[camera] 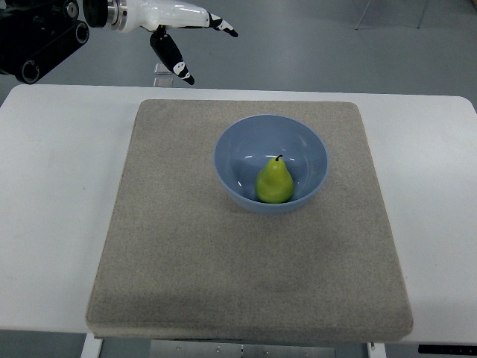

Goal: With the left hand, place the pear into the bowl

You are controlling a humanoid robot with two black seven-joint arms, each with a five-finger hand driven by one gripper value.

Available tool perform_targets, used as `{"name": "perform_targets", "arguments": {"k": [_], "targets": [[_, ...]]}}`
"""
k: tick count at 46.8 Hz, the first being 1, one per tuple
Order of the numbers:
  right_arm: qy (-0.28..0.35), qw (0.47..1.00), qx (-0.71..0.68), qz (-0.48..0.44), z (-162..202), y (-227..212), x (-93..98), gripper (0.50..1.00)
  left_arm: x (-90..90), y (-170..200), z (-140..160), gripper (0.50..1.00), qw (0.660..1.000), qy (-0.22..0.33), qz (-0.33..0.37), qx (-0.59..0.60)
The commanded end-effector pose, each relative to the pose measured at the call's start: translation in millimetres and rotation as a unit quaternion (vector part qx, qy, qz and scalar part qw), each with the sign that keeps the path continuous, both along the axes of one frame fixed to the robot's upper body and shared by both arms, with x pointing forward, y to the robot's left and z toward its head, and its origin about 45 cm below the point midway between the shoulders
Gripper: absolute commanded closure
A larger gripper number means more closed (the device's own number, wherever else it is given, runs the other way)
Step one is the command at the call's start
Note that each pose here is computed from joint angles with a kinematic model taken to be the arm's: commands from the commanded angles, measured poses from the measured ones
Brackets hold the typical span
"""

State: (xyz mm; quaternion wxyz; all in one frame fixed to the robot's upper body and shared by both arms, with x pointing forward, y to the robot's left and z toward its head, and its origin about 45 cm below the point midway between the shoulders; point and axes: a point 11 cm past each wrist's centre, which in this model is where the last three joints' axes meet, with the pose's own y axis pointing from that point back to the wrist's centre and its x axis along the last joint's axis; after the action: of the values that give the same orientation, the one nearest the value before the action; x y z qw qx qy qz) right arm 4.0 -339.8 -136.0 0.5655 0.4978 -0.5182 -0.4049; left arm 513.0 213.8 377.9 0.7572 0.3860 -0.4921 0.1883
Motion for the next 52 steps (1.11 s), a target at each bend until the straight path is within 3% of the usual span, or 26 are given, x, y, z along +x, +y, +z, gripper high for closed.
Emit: {"name": "perform_targets", "arguments": {"k": [1,13,30,37,43,52], "targets": [[0.0,1.0,0.001,0.0,0.0,0.4,0.0,0.576,1.6,7.6,-7.4,0.527,1.0,0.0,0.012,-0.007],[0.0,1.0,0.0,0.0,0.0,-0.1,0.1,0.576,10.4,44.0,-35.3,0.527,0.996,-0.013,0.079,-0.042],[0.0,1.0,0.0,0.0,0.0,-0.1,0.1,0.576,20.6,65.3,-73.5,0.529,0.966,-0.054,0.192,-0.164],[0.0,1.0,0.0,0.0,0.0,-0.1,0.1,0.576,16.5,65.9,-93.6,0.529,0.941,-0.081,0.236,-0.23],[0.0,1.0,0.0,0.0,0.0,-0.1,0.1,0.576,11.3,67.4,-114.0,0.536,0.912,-0.059,0.28,-0.295],[0.0,1.0,0.001,0.0,0.0,0.4,0.0,0.576,10.0,81.4,-123.4,0.546,0.826,-0.023,0.36,-0.433]]}}
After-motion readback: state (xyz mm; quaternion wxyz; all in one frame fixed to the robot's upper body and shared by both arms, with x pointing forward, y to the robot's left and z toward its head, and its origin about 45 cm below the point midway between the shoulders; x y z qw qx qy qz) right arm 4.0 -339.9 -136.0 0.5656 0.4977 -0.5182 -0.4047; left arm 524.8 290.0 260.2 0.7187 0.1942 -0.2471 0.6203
